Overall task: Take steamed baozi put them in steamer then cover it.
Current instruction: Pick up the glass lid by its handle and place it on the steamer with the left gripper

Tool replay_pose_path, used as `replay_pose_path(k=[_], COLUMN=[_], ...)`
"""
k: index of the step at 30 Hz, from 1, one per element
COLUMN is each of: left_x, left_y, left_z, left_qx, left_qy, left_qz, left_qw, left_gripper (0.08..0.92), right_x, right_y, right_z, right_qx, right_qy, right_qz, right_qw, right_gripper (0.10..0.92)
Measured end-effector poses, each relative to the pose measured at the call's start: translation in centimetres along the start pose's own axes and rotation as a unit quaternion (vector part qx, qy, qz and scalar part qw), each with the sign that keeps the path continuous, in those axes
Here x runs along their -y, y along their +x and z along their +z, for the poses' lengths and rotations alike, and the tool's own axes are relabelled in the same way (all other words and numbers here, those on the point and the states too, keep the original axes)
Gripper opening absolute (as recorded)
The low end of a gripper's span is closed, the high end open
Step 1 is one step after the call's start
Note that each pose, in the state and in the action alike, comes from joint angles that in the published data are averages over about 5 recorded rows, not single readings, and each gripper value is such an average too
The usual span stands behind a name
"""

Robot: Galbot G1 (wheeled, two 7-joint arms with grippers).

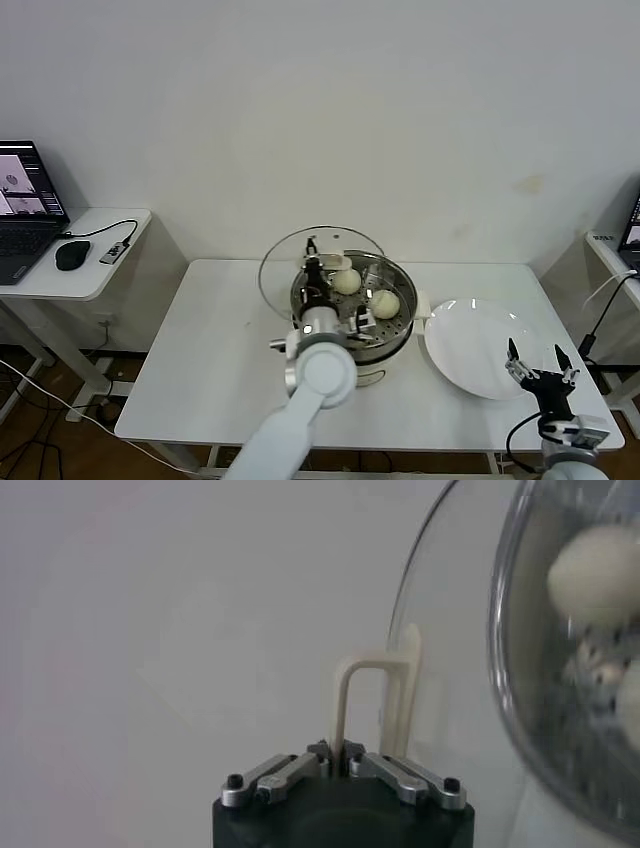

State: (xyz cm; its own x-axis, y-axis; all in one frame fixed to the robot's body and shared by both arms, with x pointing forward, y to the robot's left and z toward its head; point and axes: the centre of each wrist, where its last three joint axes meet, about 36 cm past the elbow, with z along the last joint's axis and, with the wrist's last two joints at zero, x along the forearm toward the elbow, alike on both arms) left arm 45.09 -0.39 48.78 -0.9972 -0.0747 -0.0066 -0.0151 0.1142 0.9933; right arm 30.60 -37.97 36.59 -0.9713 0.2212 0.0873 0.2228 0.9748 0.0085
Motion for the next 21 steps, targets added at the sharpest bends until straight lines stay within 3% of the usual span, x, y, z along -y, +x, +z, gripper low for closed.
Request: replay_pose_path(k=[9,21], left_x=[1.3,3.1], left_y=[0.8,0.5], left_z=[-2.6,-3.4], left_qx=[0.042,0.047], left_qy=[0.010,-0.004], left_qz=[0.026,0.042], left_qw=[0.999,0.998], left_gripper=[0.146,0.146], right_x=[0.2,0.2], right_y=[0.2,0.3], right_z=[0.2,0.3], right_qx=[-0.002,-0.002], right_qy=[0.005,0.009], right_qz=[0.003,0.003], right_qw=[1.000,1.000], right_gripper=[0.823,0.823])
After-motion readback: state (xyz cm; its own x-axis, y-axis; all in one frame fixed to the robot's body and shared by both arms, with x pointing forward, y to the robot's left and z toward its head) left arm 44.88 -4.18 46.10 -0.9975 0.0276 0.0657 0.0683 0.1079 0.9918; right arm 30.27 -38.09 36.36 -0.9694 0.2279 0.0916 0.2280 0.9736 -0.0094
